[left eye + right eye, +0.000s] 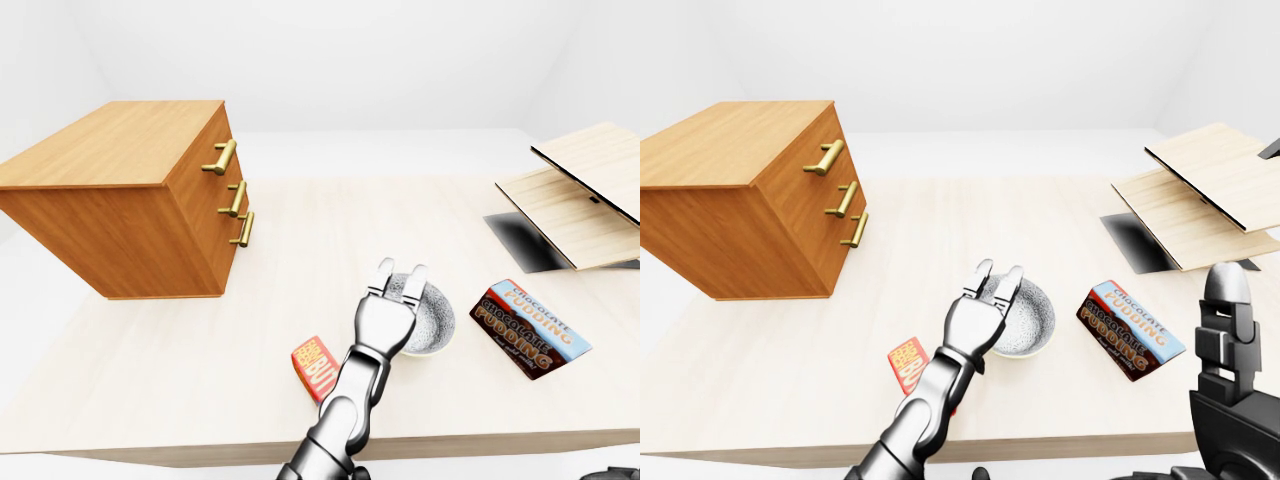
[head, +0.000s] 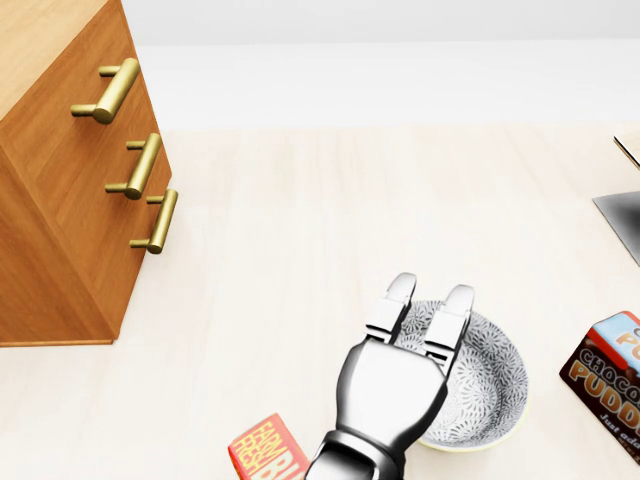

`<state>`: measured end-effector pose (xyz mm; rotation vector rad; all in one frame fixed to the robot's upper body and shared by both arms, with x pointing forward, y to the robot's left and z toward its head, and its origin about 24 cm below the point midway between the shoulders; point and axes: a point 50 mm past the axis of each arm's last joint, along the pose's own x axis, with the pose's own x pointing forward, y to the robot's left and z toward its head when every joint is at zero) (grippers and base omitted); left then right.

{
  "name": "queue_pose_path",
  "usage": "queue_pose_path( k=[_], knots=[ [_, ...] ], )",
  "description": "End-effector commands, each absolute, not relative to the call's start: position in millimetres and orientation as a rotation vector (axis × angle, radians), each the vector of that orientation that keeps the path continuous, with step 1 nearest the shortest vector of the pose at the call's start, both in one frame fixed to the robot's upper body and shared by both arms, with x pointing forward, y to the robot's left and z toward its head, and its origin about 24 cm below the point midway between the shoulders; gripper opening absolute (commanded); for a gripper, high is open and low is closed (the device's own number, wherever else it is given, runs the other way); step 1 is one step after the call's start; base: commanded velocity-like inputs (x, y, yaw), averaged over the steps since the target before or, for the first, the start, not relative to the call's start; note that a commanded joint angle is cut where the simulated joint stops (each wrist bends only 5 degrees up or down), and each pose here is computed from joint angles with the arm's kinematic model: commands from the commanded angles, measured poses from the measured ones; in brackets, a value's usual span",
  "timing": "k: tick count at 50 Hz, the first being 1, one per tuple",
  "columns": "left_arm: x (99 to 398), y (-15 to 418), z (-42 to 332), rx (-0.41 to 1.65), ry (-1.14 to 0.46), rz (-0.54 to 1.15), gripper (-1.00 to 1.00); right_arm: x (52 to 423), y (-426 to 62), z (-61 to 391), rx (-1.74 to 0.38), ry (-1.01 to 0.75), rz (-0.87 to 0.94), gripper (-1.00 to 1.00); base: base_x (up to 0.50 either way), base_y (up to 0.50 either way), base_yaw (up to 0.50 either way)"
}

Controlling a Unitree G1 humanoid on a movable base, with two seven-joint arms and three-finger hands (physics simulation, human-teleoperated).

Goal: Close the top drawer of the cabinet and put the bowl on top of it.

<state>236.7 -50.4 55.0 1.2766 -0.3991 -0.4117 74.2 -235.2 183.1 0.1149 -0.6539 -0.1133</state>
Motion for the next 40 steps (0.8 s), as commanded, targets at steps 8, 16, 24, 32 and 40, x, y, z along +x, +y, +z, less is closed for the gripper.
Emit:
queue_pose_path(
  k=[8,16,24,32,40],
  knots=[
    [247.1,-50.7,48.3,1.28,-0.373,-0.405,1.0,74.9,-234.9,183.1,0.113,-0.656,-0.113,1.0,0.0,0.0,0.0],
    [246.7,-51.8,43.2,1.289,-0.37,-0.41,1.0,73.7,-234.8,182.5,0.117,-0.651,-0.11,1.0,0.0,0.0,0.0],
    [248.3,-52.9,39.7,1.293,-0.362,-0.415,1.0,75.1,-234.6,182.9,0.116,-0.653,-0.111,1.0,0.0,0.0,0.0],
    [244.4,-56.7,36.9,1.299,-0.368,-0.428,1.0,73.9,-235.6,183.5,0.116,-0.658,-0.114,1.0,0.0,0.0,0.0],
    [241.3,-58.2,33.2,1.306,-0.37,-0.437,1.0,73.0,-236.4,184.0,0.116,-0.66,-0.115,1.0,0.0,0.0,0.0]
  ],
)
